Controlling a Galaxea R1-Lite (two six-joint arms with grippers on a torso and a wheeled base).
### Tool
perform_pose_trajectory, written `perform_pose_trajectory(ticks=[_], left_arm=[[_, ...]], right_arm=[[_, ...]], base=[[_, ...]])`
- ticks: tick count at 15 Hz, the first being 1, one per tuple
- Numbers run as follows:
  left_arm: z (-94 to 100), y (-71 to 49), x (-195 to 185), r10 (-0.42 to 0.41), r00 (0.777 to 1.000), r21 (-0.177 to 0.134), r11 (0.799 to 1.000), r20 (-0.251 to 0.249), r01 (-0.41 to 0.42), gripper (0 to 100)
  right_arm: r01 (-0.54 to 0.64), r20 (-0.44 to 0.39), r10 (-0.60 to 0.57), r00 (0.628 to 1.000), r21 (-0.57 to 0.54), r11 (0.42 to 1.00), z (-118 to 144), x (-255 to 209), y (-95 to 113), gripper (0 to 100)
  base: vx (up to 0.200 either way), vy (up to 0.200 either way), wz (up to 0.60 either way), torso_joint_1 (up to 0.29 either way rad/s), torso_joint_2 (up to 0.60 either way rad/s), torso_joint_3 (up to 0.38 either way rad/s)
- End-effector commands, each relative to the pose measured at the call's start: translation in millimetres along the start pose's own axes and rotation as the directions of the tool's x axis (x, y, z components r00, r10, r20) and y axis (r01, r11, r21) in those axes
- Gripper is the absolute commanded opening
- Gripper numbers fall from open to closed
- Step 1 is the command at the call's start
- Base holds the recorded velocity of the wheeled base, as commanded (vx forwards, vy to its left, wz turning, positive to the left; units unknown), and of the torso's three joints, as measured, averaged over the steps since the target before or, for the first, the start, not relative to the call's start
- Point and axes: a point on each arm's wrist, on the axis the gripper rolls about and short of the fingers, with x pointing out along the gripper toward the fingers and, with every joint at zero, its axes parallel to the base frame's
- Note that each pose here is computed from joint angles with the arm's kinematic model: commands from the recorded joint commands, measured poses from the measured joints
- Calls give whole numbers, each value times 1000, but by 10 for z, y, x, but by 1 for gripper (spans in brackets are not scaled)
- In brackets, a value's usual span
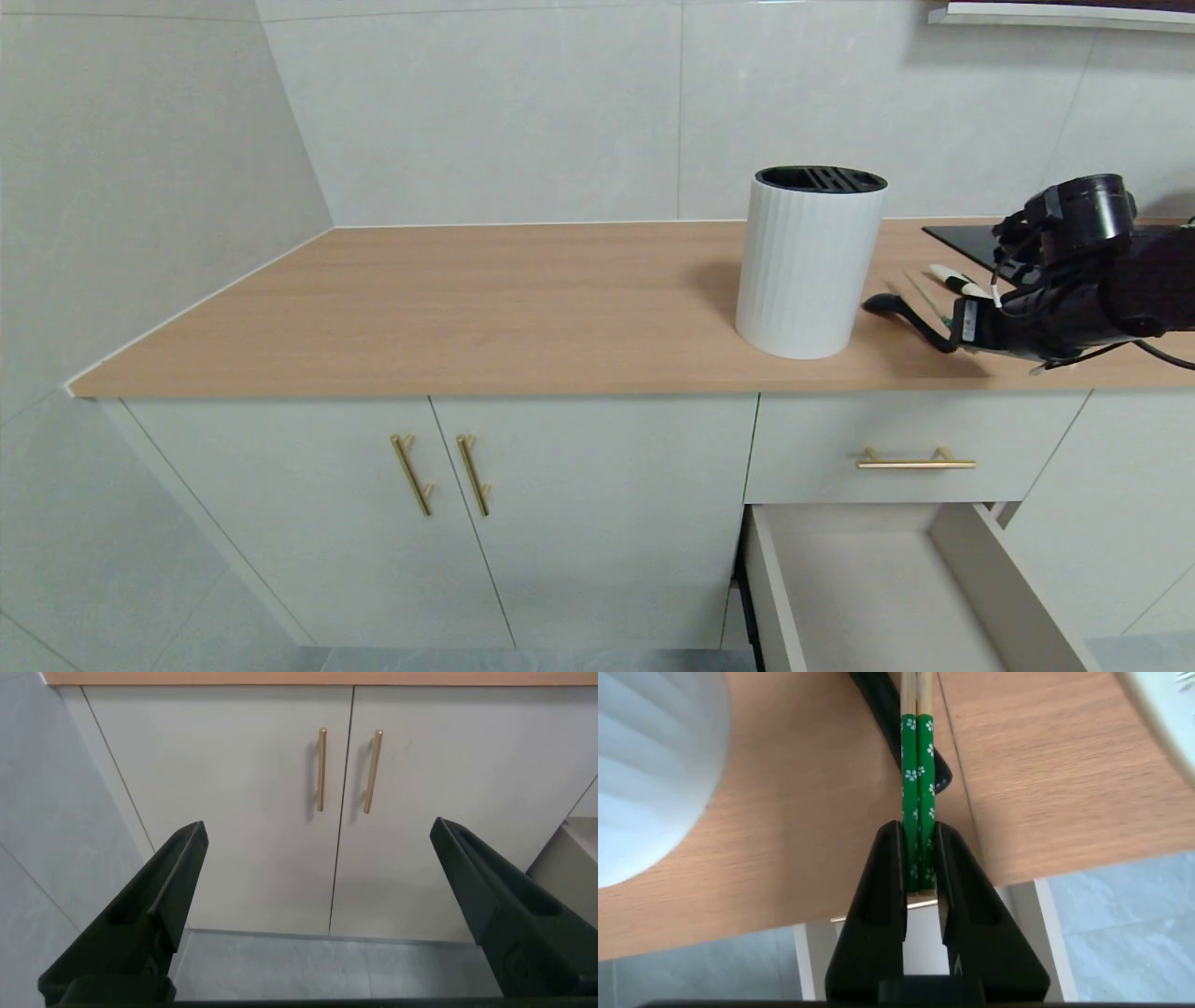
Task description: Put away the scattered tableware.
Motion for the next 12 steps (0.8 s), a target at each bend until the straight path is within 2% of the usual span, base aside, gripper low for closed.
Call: perform_pose_trajectory(ticks=[1, 4, 7, 10, 11, 12], left_arm=[[0, 0, 0, 1, 1000, 0, 1000, -1, -1, 100], [0, 0, 0, 1, 1000, 0, 1000, -1, -1, 100], [-4, 0, 2, 1, 1000, 0, 1000, -3, -1, 100], [0, 0, 0, 1, 1000, 0, 1000, -1, -1, 100], [0, 0, 0, 1, 1000, 0, 1000, -1, -1, 100], [-4, 0, 2, 1, 1000, 0, 1000, -3, -1, 100]], right_arm=[[-28, 86, 26, 996, 21, 999, 104, -463, -37, 0], [-78, 179, 73, 981, 22, 997, 81, -1110, -126, 0], [-152, 208, 150, 967, -6, 988, -200, -1655, -201, 0], [-173, 159, 175, 972, -27, 985, -467, -1964, -291, 0], [-267, 92, 274, 957, -85, 960, -717, -2174, -337, 0], [-308, 47, 314, 948, -108, 945, -891, -2273, -382, 0]], base=[[0, 0, 0, 0, 0, 0], [0, 0, 0, 0, 0, 0], [0, 0, 0, 0, 0, 0], [0, 0, 0, 0, 0, 0], [0, 0, 0, 0, 0, 0], [0, 0, 0, 0, 0, 0]])
